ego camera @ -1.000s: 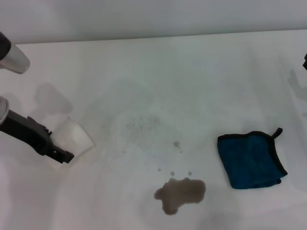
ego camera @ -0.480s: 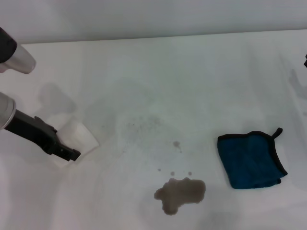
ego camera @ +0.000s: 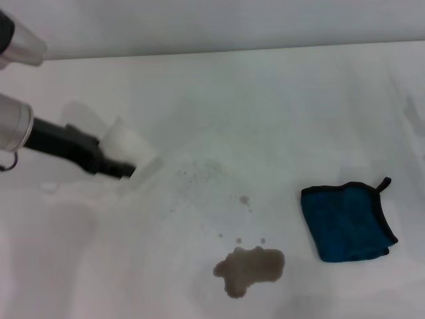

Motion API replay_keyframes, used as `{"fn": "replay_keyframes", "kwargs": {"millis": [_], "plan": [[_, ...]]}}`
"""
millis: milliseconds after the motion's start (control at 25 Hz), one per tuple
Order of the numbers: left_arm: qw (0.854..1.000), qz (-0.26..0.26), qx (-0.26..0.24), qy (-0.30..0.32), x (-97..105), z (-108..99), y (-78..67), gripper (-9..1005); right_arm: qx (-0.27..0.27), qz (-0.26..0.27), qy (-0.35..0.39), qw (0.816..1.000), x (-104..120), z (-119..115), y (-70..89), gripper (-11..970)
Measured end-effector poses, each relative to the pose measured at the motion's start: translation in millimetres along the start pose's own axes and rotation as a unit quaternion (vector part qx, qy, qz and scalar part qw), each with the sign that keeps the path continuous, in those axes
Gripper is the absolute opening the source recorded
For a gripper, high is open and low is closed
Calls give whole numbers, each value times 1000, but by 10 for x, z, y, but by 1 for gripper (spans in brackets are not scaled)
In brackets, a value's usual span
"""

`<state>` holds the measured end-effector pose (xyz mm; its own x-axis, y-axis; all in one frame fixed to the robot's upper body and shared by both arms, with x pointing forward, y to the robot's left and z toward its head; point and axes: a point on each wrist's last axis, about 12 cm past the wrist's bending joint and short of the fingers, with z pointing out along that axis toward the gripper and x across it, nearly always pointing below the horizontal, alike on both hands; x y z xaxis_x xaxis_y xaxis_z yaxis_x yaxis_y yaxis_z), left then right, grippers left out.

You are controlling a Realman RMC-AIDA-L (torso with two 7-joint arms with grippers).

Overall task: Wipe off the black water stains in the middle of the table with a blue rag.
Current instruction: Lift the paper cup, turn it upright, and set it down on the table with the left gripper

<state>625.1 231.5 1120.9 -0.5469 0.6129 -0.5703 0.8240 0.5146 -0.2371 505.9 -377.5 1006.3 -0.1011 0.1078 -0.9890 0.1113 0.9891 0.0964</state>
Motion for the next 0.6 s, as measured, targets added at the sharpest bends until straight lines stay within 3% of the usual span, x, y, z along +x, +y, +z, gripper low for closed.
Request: {"fn": "replay_keyframes", "kwargs": {"millis": [280,600], "plan": [[994,28,-2,-107,-68,18,-6,655,-3,-3,-3,1000,-15,13,6,873],[971,39,-27,-236,132,37,6,626,-7,-12,-11,1000,-59,55,13,873]]}}
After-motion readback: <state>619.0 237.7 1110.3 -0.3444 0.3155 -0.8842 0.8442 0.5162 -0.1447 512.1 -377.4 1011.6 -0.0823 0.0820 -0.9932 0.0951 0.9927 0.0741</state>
